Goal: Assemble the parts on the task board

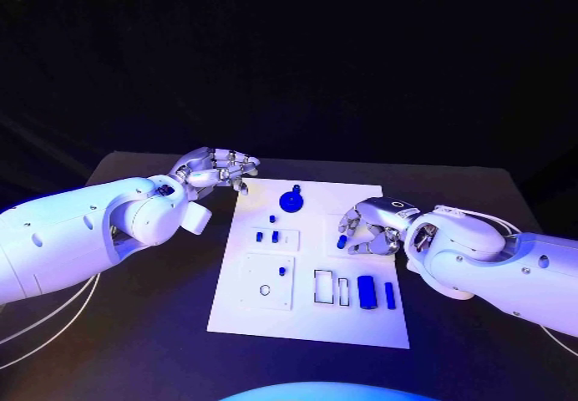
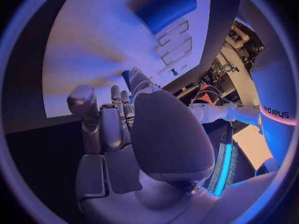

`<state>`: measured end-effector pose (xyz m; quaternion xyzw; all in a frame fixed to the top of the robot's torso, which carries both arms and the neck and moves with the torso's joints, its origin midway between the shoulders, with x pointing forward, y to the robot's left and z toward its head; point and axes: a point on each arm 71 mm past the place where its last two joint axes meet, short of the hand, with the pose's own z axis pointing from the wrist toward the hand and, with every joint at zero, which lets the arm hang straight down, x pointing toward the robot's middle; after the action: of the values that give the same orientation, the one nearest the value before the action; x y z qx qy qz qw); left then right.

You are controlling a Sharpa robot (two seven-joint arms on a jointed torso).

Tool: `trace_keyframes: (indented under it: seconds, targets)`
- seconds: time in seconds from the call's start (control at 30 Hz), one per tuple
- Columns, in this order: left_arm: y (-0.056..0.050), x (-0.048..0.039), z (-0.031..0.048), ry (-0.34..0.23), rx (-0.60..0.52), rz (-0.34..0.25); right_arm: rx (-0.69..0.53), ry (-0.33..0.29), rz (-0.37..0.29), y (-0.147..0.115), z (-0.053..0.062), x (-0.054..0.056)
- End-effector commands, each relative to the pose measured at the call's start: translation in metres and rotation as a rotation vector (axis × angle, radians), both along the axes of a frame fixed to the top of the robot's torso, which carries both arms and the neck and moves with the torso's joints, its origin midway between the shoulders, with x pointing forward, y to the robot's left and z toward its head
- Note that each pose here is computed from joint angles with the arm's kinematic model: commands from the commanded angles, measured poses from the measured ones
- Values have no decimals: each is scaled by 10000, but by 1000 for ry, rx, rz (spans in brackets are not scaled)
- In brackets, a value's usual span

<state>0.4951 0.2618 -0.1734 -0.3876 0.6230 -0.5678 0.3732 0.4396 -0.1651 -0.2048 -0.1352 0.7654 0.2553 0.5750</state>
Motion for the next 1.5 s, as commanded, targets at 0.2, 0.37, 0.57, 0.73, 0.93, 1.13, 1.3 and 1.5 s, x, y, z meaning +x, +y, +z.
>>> trace_keyframes:
  seconds: [0.2,0.37,0.57,0.73,0.93,1.13,1.3,1.5]
  targets:
    - [-20,-6,6,2,-14,-16,30,0,35,116,-14,-33]
    - [-21,-6,5,3,-14,-17,33,3,37,137,-21,-31]
    - [-18,-7,4,6,-13,-17,5,25,24,110,-60,-2]
    - [-21,-8,3,8,-12,-19,-22,39,27,123,-87,3]
    - [-22,-8,2,9,-12,-20,-34,28,33,158,-92,-1]
    - [-26,-8,2,9,-12,-21,-20,12,35,184,-85,-12]
    - [-24,-8,2,9,-12,-20,-7,-2,25,181,-77,-10]
    - [-21,-6,1,9,-11,-19,31,-36,1,159,-46,-7]
